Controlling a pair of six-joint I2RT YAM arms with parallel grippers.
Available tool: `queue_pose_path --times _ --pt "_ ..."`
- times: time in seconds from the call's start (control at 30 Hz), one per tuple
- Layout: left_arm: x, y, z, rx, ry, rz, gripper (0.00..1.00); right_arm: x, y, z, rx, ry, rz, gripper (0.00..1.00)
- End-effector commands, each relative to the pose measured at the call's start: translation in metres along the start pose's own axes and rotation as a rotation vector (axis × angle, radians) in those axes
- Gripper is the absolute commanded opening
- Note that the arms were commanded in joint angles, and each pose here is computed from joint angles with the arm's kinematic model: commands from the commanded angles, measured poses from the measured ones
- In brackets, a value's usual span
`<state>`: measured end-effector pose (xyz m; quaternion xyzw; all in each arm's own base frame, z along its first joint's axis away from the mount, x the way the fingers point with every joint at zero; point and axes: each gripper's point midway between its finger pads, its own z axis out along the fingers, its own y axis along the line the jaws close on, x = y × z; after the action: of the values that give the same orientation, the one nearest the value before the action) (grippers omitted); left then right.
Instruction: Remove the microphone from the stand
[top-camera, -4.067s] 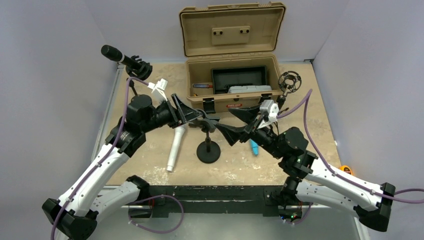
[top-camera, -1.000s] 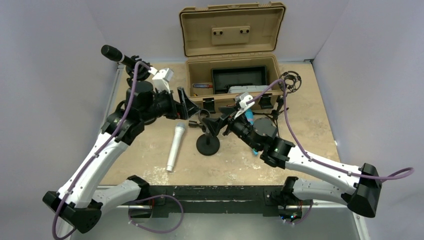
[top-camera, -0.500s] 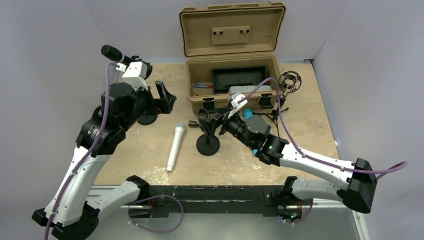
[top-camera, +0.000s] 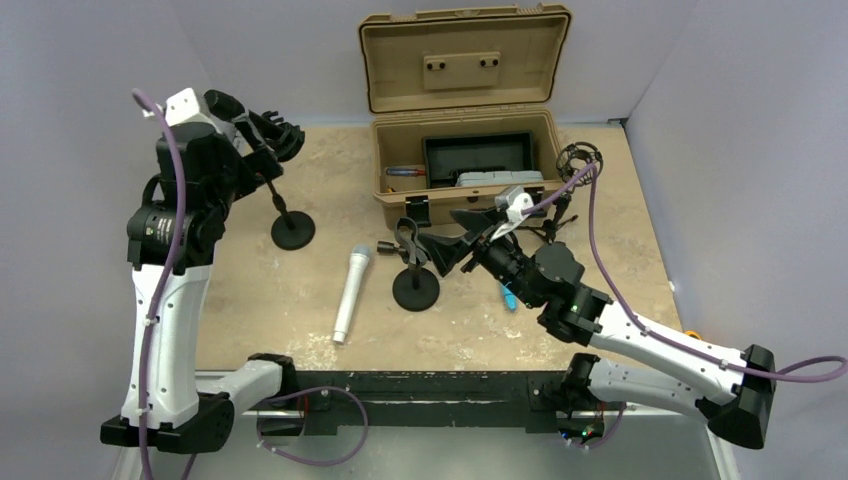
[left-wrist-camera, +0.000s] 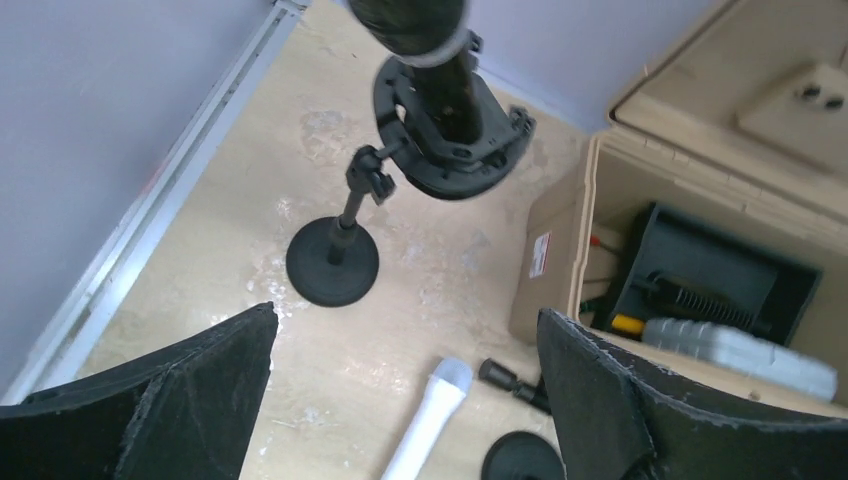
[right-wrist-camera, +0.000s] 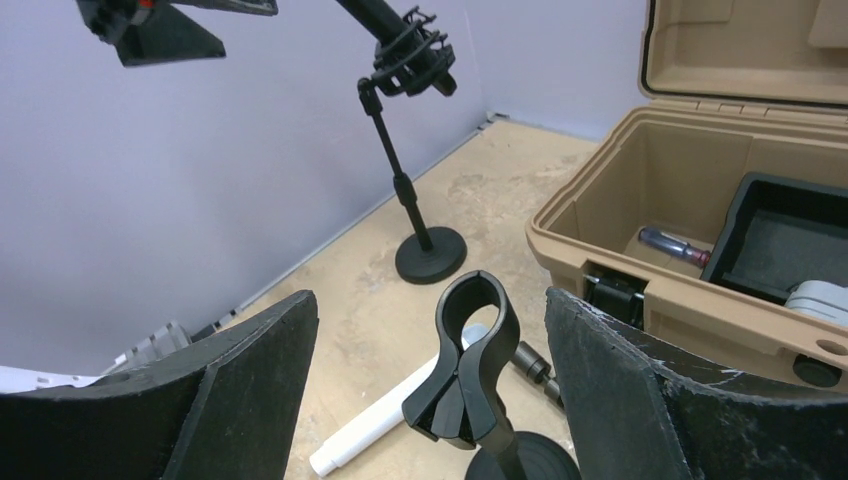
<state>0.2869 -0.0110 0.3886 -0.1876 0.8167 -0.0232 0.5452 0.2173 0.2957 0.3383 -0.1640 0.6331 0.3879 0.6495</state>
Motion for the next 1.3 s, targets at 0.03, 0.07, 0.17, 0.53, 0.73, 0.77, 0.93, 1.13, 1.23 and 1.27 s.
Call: queue_pose_path --times 0.03,0.07,0.17,0.53,0.73,0.77,0.93,1.13,1.23,1.27 --pt "-0.025 -0.004 0.003 0.078 -0.030 -0.236 0.98 -0.018 -0.005 -0.016 0.018 -0.054 0.012 0.82" --pt "-0.029 -0.006 0.003 0.092 -0.043 -0.247 0.98 -0.018 -0.005 -0.018 0.016 -0.058 0.014 0.83" --pt "-0.040 -0.006 0.004 0.096 -0.089 -0.257 0.98 -0.018 -0.007 -0.022 0.021 -0.068 0.021 0.83" --pt "-0.061 0.009 0.056 -0.042 -0.187 -0.246 0.95 -0.015 -0.008 -0.009 0.035 -0.057 -0.006 0.83" --pt "-0.066 0.011 0.088 -0.094 -0.206 -0.255 0.93 -0.014 -0.009 -0.012 0.038 -0.058 0.007 0.83" --pt "-0.066 0.013 0.091 -0.106 -0.206 -0.255 0.92 -0.015 -0.009 -0.014 0.040 -0.060 0.010 0.83" --pt "-0.069 0.023 0.105 -0.158 -0.269 -0.256 0.83 -0.018 -0.013 -0.021 0.059 -0.063 0.019 0.83" --pt "-0.079 0.022 0.114 -0.124 -0.375 -0.238 0.68 -0.025 -0.014 -0.024 0.066 -0.075 0.024 0.83" --pt "-0.082 0.023 0.117 -0.134 -0.387 -0.224 0.57 -0.027 -0.014 -0.025 0.067 -0.076 0.027 0.83" --pt "-0.081 0.023 0.118 -0.137 -0.385 -0.220 0.53 -0.027 -0.014 -0.025 0.068 -0.075 0.028 0.83"
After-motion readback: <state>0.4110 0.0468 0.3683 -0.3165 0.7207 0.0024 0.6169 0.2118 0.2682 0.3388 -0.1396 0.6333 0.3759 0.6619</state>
